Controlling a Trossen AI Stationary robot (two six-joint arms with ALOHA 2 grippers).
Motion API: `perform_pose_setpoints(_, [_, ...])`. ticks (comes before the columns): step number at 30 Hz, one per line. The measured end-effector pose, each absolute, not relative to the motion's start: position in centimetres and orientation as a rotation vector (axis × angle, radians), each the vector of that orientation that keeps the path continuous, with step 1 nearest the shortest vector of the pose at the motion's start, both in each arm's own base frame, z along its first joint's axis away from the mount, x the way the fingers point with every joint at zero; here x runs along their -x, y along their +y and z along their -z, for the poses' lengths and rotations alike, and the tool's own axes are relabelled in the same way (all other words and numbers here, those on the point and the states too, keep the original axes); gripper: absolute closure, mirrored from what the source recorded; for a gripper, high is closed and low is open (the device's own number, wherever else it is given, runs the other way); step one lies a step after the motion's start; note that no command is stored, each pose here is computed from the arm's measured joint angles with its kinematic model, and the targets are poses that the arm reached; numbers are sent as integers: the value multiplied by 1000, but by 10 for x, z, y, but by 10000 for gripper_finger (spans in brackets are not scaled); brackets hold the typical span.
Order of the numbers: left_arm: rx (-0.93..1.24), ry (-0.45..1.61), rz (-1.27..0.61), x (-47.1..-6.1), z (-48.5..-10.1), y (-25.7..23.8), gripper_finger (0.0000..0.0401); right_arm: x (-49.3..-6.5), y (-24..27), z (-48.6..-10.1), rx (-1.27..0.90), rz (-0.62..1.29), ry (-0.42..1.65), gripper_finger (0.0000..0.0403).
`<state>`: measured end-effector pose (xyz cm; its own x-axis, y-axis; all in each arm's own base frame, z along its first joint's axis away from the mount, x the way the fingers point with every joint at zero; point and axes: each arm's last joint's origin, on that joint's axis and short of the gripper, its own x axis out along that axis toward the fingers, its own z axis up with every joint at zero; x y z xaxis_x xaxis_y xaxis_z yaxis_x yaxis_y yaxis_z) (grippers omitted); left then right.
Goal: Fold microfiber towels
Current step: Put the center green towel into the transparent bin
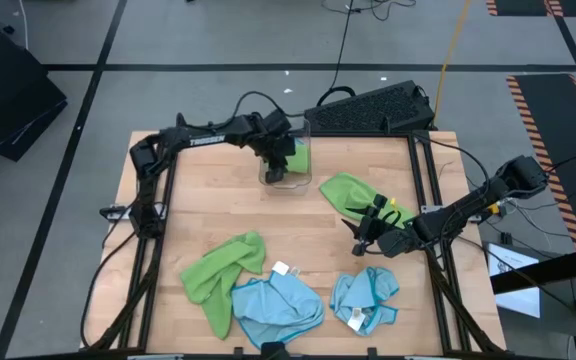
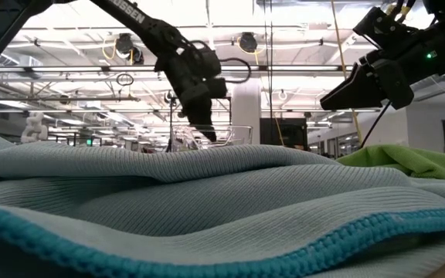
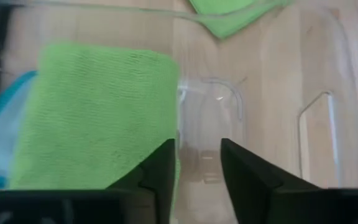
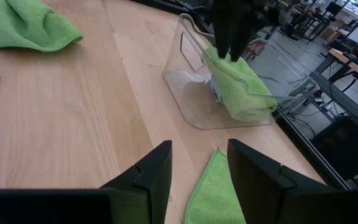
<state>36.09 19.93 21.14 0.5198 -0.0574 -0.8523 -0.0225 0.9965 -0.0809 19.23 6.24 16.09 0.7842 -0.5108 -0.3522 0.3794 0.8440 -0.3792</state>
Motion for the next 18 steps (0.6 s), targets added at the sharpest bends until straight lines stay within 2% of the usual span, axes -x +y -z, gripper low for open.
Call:
perform_pose_setpoints(8, [21,1057,-100,-371,-189,210,351,-192,62,-160,299,489,468,257])
perform_pose_setpoints(14, [-15,1081,-233,-365,-185,228,379,-191,62,-160,305,488,475,257])
perform_pose_setpoints(18, [35,1046,-225,-362,-186,235,392,-191,62,-159,307,489,478,257])
